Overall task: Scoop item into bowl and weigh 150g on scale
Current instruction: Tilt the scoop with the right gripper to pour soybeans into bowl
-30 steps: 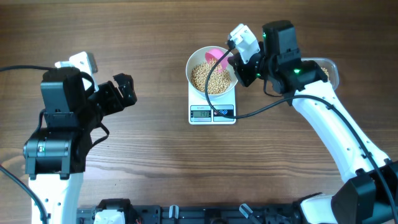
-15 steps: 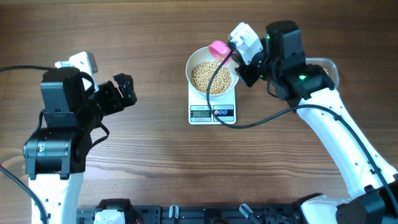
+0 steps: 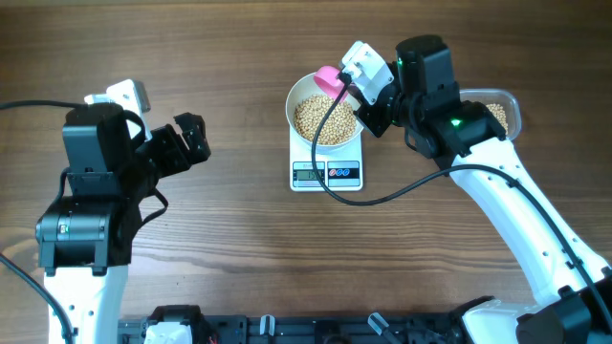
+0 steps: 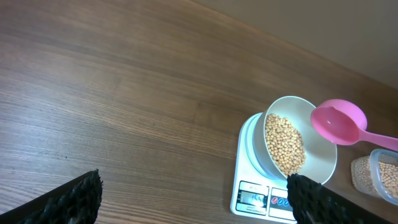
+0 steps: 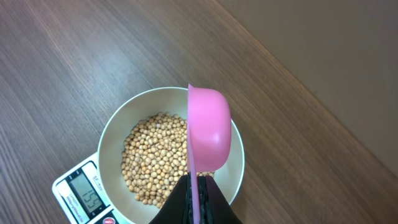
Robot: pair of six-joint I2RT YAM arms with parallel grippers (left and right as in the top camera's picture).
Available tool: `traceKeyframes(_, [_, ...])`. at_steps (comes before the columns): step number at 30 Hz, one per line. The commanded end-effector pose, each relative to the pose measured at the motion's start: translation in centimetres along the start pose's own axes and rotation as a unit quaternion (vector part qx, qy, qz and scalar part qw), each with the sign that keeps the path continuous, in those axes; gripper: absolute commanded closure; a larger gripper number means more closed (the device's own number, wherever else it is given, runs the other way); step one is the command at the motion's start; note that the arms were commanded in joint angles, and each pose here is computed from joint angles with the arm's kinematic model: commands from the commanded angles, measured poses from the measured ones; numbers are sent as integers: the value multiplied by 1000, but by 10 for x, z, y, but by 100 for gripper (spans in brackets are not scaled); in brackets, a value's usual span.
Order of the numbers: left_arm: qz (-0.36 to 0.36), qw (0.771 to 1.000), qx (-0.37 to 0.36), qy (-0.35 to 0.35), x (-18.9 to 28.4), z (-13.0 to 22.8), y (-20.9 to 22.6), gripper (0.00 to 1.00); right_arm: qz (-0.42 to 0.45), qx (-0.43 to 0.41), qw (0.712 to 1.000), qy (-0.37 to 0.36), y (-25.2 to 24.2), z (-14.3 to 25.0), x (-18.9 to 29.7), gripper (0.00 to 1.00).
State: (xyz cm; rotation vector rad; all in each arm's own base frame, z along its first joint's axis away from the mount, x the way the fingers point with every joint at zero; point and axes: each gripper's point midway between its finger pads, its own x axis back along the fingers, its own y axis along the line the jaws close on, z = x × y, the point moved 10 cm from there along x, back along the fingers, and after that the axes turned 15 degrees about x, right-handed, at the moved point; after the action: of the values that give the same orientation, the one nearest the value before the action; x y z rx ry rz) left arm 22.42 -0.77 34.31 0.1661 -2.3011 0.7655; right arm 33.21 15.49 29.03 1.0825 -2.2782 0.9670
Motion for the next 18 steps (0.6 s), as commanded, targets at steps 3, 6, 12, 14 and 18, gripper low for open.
traceKeyframes(3, [-1, 1000, -5, -10, 3, -5, -1, 0, 13, 3, 1000, -7, -2, -5, 7, 96])
traceKeyframes(6, [-1, 1000, -5, -10, 3, -5, -1, 0, 12, -41, 999, -8, -2, -5, 7, 96])
traceKeyframes(12, [-1, 1000, -5, -10, 3, -5, -1, 0, 12, -197, 980, -14, -3, -6, 7, 96])
traceKeyframes(14, [-1, 1000, -5, -10, 3, -5, -1, 0, 15, -248, 968, -21, -5, -8, 7, 96])
traceKeyframes(18, [-1, 1000, -5, -10, 3, -5, -1, 0, 17, -264, 964, -24, -6, -8, 8, 96])
